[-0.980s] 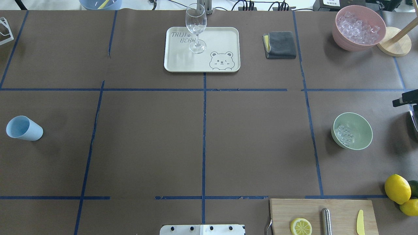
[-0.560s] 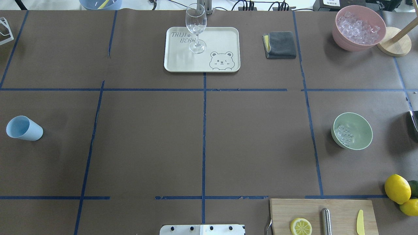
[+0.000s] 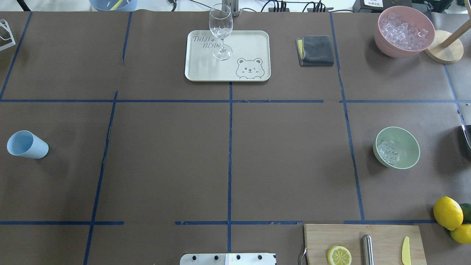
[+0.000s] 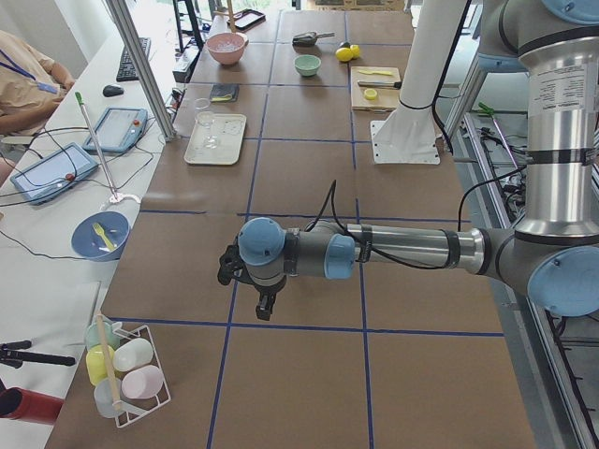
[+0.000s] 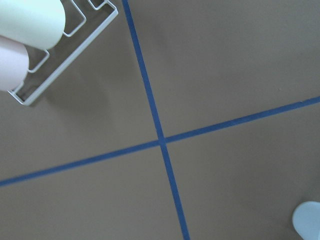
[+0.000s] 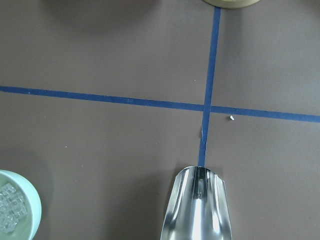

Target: Pour ice into bowl

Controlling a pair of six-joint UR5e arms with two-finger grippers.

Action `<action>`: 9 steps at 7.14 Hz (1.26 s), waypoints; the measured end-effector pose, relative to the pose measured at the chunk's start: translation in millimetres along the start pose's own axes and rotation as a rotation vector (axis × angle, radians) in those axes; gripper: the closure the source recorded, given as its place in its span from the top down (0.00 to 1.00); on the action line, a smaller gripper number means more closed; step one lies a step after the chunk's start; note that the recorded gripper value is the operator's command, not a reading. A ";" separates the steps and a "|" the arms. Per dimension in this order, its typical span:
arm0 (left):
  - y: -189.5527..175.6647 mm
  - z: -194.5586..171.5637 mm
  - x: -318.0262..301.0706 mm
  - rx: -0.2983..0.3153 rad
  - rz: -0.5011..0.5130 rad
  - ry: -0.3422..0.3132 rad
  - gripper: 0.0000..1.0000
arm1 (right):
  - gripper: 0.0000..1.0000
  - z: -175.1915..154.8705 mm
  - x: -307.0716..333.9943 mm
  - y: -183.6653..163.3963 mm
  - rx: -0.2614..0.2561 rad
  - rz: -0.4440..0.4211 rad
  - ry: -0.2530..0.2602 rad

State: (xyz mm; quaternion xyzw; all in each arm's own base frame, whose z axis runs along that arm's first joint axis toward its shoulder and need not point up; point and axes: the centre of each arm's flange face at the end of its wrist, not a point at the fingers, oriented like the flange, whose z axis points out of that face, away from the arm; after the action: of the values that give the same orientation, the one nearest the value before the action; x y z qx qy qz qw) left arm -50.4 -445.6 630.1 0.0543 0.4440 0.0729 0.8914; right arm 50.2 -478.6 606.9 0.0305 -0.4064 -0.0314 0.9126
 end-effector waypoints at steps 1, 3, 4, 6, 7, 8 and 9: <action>9.1 3.3 -4.6 0.006 0.007 -0.004 1.00 | 1.00 1.7 2.2 9.3 -0.011 0.015 -0.001; 15.3 5.6 -7.8 0.019 0.024 -0.012 1.00 | 1.00 1.7 1.8 15.5 -0.014 0.034 0.002; 12.2 2.9 -5.0 0.026 0.035 -0.018 1.00 | 1.00 1.5 0.4 14.5 -0.012 0.048 0.003; 7.6 -0.1 -0.6 0.029 0.052 -0.049 1.00 | 1.00 -0.6 -8.9 5.5 -0.009 0.046 0.025; 6.9 -0.5 -4.2 0.025 0.053 -0.088 1.00 | 1.00 -3.3 -15.8 -1.5 -0.011 0.037 0.051; 8.4 -1.3 -7.2 0.020 0.058 -0.113 1.00 | 1.00 -4.6 -19.1 -3.6 -0.018 0.039 0.062; 10.5 -0.6 -10.2 0.008 0.088 -0.122 1.00 | 1.00 -4.9 -20.9 -3.7 -0.021 0.039 0.064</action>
State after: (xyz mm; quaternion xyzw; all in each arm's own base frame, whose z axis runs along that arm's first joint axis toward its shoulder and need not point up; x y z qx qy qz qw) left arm -57.8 -437.1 639.4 0.0819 0.3861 0.1067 0.9126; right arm 39.8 -480.4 587.8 0.0137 -0.3771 -0.0167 0.9259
